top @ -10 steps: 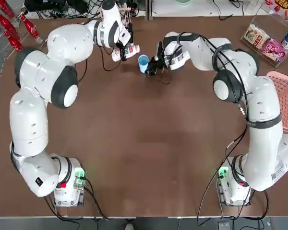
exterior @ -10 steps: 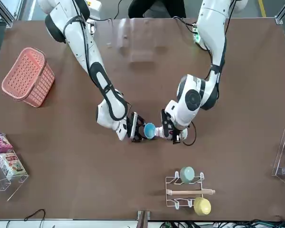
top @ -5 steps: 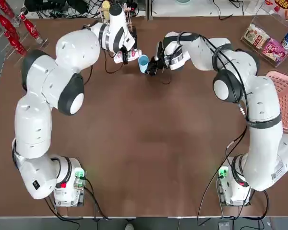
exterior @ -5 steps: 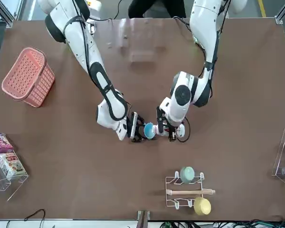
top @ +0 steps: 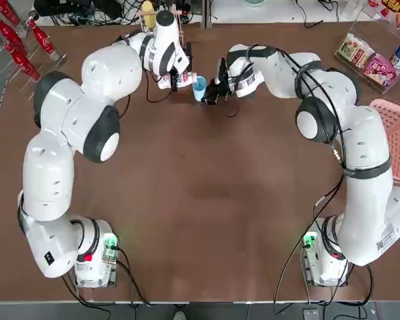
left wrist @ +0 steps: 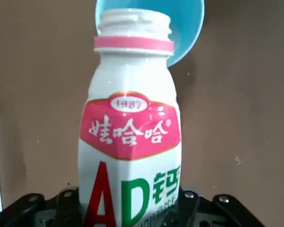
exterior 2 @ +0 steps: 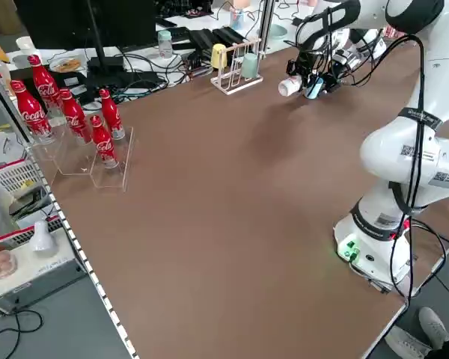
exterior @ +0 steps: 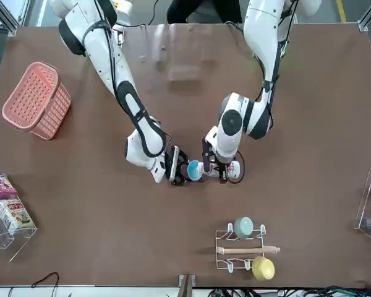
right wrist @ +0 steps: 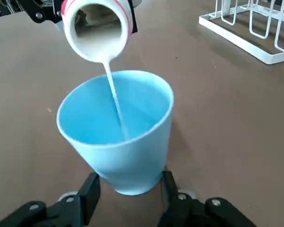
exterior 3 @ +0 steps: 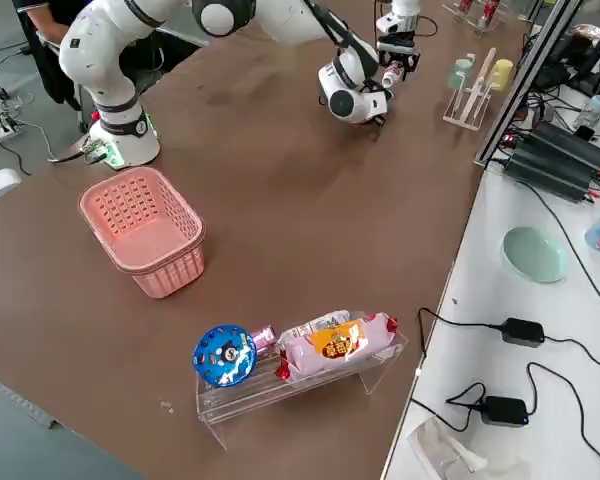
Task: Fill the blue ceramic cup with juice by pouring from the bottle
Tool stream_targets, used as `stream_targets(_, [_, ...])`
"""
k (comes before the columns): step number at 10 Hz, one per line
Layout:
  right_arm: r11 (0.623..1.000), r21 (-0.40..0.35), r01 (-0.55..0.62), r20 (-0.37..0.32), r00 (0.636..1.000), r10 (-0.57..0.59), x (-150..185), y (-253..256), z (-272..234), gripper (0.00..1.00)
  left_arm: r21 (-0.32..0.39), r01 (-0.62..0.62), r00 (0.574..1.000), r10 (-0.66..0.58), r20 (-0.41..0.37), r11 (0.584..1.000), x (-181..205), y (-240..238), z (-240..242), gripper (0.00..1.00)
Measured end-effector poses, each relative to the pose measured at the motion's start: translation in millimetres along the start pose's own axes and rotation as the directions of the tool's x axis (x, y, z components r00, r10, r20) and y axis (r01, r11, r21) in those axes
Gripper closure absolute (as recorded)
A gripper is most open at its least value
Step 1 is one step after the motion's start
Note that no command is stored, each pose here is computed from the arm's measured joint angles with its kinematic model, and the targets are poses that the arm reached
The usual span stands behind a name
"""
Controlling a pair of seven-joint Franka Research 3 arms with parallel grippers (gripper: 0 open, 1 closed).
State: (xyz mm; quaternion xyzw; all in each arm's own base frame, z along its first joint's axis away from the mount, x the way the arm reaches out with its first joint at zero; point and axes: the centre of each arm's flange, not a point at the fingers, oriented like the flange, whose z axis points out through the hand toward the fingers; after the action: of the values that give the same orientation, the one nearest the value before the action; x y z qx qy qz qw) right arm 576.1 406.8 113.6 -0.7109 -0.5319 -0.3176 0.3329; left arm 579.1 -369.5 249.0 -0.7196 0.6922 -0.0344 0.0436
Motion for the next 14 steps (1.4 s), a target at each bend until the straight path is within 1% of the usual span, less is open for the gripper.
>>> stream_targets(7, [1.0,0.0,-0.001,-0.001,1.0,0.001,-0.3,0.5,-0.4,0.38,0.013,-0.004,1.0,0.004,0.008,1.0,2.4,0.1,-3.7,0.42])
stream_targets(14, [1.0,-0.001,-0.002,-0.001,1.0,0.002,-0.6,1.2,-1.0,0.38,0.009,-0.003,1.0,0.003,0.011,1.0,1.9,0.1,-4.0,0.42])
